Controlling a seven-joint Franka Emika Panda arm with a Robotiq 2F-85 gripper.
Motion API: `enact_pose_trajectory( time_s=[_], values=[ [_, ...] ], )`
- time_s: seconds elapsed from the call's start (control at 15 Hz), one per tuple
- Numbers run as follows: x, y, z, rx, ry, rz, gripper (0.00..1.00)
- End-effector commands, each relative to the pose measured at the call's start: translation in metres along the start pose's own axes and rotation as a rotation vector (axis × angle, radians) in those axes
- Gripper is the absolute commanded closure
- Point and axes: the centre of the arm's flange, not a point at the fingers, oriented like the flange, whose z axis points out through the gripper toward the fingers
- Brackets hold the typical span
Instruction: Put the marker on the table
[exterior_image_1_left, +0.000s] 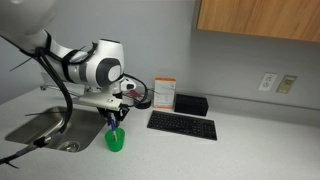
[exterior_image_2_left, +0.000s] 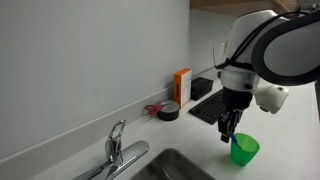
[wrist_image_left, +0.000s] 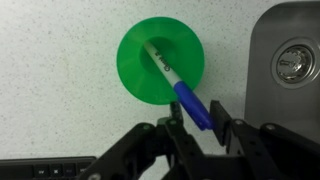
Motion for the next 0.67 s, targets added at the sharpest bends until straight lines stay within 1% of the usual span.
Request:
enact_pose_trajectory(
  time_s=[0.0,0.07,0.13,0.2,0.27,0.33,0.47,0.6],
  values=[
    [-0.014,0.008,-0.009,-0.001,0.015,0.019,0.95],
    [-0.020,0.009,-0.012,-0.004,0.021,0.020,0.99],
    [-0.023,0.011,-0.015,-0.004,0.025,0.021,1.00],
    [-0.027,0.013,-0.018,-0.005,0.035,0.027,1.00],
    [-0.030,0.014,-0.021,-0.005,0.040,0.029,0.98],
    [-0.032,0.016,-0.024,-0.004,0.047,0.032,0.99],
    [-0.035,0.019,-0.031,-0.001,0.060,0.040,0.98],
    [-0.038,0.020,-0.039,0.003,0.072,0.044,0.99]
  ],
)
